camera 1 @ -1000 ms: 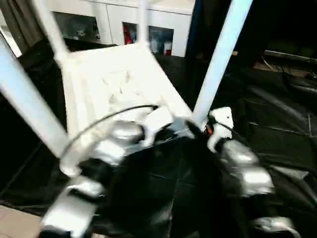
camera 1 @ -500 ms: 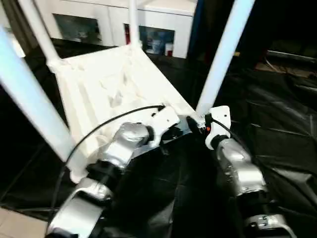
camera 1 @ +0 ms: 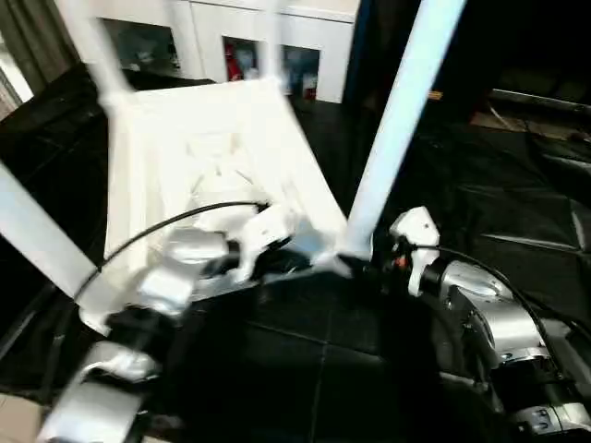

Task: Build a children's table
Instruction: Rotate leg to tighten

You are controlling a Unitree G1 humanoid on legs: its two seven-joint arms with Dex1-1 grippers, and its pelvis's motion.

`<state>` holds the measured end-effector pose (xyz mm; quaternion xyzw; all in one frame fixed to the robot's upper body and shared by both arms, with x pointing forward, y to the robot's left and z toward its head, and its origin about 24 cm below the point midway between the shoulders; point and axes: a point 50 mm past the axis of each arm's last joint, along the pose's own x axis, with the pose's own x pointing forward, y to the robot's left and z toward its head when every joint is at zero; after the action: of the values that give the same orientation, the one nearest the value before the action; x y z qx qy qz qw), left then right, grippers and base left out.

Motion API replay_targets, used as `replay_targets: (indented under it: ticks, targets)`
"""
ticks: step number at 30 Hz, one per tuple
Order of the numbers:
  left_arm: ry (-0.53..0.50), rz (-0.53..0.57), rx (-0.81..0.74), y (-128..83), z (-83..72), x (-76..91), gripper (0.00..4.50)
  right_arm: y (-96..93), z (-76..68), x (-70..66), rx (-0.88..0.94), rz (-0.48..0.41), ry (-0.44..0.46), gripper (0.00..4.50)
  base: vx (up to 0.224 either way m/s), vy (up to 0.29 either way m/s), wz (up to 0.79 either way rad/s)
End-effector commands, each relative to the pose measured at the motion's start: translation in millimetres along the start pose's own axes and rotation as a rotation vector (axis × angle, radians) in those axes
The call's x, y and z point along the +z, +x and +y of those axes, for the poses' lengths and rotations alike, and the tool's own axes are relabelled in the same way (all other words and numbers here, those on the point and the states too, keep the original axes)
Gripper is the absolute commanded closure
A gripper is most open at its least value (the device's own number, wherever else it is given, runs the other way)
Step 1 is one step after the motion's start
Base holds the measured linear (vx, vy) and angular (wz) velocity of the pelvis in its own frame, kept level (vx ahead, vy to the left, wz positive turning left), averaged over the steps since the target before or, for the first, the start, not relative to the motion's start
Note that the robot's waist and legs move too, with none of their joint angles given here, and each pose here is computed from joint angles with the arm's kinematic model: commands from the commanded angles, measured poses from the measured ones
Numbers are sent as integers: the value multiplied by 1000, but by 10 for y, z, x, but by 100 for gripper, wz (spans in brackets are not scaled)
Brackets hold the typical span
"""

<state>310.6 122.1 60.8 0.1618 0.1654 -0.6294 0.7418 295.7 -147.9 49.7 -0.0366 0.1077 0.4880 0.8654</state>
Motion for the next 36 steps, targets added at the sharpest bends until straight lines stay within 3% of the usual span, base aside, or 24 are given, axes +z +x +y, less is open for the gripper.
replay_targets:
  ticks: [1, 3, 9, 13, 19, 20, 21, 22, 26, 27, 31, 35, 36]
  targets:
    - [-96, 38, -81, 49, -138, -220, 450, -23, -18, 95, 29, -14, -33, 97, 0, 0, 0]
    - [-95, 41, -83, 18, -143, -240, 450, -34, -11, 87, 49, -10, -26, 97, 0, 0, 0]
    - [-102, 43, -71, -30, -141, -271, 450, -14, 36, 31, 84, 3, -25, 165, 0, 0, 0]
    - [-97, 42, -53, -31, -130, -268, 450, 6, 59, 18, 86, 2, -23, 177, 0, 0, 0]
    - [-106, 44, 132, 84, 9, -237, 450, 76, -16, -86, -132, 13, 21, 180, 0, 0, 0]
    - [-122, 32, 211, 198, 59, -189, 450, 140, -60, -175, -310, 18, 93, 180, 0, 0, 0]
    - [-122, 32, 211, 198, 59, -189, 450, 140, -60, -175, -310, 18, 93, 180, 0, 0, 0]
    - [-129, 35, 230, 311, 52, -152, 450, 198, -71, -251, -455, 22, 172, 180, 0, 0, 0]
    - [-137, 23, 263, 515, 28, -65, 450, 319, -12, -331, -587, 43, 242, 180, 0, 0, 0]
    - [-137, 8, 246, 646, -22, -1, 450, 417, 53, -338, -618, 48, 262, 180, 0, 0, 0]
    - [-124, -28, 197, 912, -151, 146, 450, 661, 228, -273, -635, 45, 259, 180, 0, 0, 0]
    - [-122, -28, 204, 907, -144, 149, 450, 651, 203, -237, -635, 35, 211, 180, 0, 0, 0]
    - [-120, -26, 206, 881, -128, 138, 450, 629, 177, -222, -634, 23, 209, 125, 0, 0, 0]
